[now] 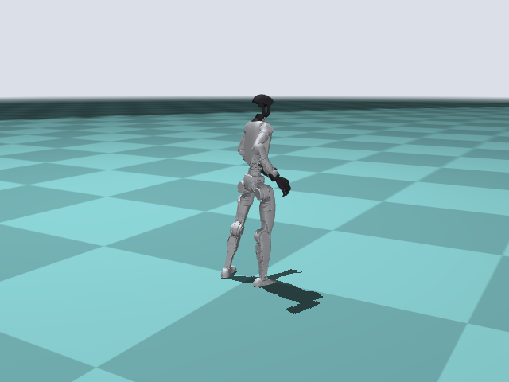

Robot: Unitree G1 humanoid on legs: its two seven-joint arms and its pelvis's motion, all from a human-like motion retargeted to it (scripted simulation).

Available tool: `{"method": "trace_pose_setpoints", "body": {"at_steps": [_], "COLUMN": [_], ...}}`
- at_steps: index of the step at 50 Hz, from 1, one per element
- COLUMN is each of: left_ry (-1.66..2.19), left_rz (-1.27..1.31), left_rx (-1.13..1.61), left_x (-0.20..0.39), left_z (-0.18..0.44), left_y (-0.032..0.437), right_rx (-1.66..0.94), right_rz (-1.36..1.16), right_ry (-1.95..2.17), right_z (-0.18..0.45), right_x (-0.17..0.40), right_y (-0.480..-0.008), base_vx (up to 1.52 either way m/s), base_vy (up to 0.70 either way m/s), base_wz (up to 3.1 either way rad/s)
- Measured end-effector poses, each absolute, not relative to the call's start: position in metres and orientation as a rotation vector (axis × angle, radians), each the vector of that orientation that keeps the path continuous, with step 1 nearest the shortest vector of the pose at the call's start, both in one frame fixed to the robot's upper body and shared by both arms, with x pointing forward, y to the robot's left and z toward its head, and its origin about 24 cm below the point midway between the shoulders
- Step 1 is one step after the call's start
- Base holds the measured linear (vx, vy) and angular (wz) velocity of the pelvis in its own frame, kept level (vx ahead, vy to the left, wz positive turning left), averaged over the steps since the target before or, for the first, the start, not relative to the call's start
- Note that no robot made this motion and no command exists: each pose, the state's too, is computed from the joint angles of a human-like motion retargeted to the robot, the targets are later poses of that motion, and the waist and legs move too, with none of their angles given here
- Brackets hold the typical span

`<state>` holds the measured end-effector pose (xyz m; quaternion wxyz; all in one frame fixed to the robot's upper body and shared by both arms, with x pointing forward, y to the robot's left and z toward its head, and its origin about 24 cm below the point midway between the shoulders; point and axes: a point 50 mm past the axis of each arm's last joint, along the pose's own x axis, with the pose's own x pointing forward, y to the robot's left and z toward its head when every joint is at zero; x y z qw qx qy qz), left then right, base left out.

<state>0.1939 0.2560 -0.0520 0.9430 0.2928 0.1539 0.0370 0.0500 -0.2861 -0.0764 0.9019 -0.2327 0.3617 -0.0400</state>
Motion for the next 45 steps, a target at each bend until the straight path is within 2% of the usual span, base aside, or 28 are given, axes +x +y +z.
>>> {"method": "trace_pose_setpoints", "body": {"at_steps": [9,23,34,45], "left_ry": [0.572,0.406,0.353,0.227], "left_rz": [0.050,-0.150,-0.377,-0.541], "left_rx": [0.634,0.623,0.688,0.737], "left_x": [0.213,0.250,0.259,0.266], "left_z": [-0.093,-0.073,-0.074,-0.059], "left_y": [0.236,0.191,0.141,0.116], "right_rx": [-0.466,-0.212,-0.218,-0.209], "right_rz": [-0.154,-0.605,-0.425,-0.452], "right_ry": [0.965,1.113,1.091,0.992], "right_z": [-0.100,-0.124,-0.127,-0.117], "right_x": [0.027,-0.007,0.012,0.034], "right_y": [-0.303,-0.311,-0.303,-0.314], "base_vx": [0.02,0.03,0.03,0.01], "base_vy": [-0.10,-0.11,-0.09,-0.02], "base_wz": [-0.97,-0.59,-0.47,-0.10]}}
